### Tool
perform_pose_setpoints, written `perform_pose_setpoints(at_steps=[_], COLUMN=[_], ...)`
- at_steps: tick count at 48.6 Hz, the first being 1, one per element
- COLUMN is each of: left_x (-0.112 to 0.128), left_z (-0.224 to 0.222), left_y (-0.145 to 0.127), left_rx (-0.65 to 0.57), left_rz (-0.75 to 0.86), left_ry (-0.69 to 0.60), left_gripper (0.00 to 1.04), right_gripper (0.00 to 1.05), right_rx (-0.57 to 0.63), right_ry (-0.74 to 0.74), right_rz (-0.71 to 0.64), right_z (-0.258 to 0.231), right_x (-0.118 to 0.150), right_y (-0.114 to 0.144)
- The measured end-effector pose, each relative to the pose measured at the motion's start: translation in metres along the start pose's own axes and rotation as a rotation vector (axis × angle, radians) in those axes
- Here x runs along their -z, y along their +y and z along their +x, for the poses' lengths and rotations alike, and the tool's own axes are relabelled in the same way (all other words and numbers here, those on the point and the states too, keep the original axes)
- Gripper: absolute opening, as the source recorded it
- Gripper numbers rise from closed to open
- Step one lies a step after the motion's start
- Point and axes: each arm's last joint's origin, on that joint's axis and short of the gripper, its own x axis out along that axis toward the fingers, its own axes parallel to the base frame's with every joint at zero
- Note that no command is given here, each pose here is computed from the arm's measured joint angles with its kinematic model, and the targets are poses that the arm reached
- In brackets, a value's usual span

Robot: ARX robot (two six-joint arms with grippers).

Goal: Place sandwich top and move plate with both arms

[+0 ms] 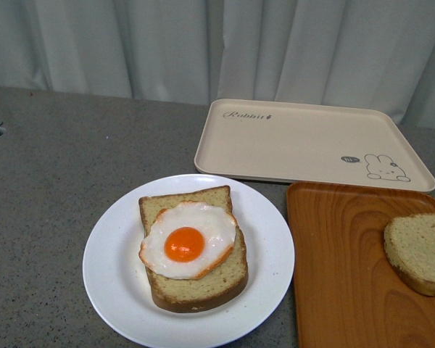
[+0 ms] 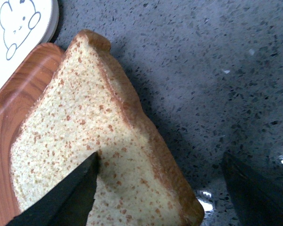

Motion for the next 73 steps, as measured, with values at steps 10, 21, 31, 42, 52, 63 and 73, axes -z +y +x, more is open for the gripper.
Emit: perform_pose_setpoints(at_steps=[10,21,31,42,52,63,73], left_x=[0.000,0.000,0.000,0.000,0.000,0.000,0.000], left_z=[0.000,0.000,0.000,0.000,0.000,0.000,0.000], left_y=[0.000,0.000,0.000,0.000,0.000,0.000,0.000], left_rx=[0.000,0.000,0.000,0.000,0.000,0.000,0.000], left_rz=[0.000,0.000,0.000,0.000,0.000,0.000,0.000], left_ry=[0.000,0.000,0.000,0.000,0.000,0.000,0.000], left_gripper=[0.98,0.98,0.98,0.98,0.98,0.98,0.98], right_gripper=[0.37,0.08,0.03,0.03,0.03,0.03,0.03], right_rx=[-0.017,-0.084,-0.264,-0.526,-0.702,-0.783,-0.803], right_ry=[0.001,-0.057,-0.148,-0.131,0.005,0.147,0.236], right_rz=[0.001,-0.034,-0.111,-0.150,-0.153,-0.201,-0.234], right_z=[-0.002,-0.013,-0.033,-0.039,-0.024,-0.012,-0.008], right_x=[-0.002,-0.022,-0.048,-0.037,0.001,0.041,0.072], right_y=[0.002,0.017,0.061,0.123,0.169,0.190,0.194])
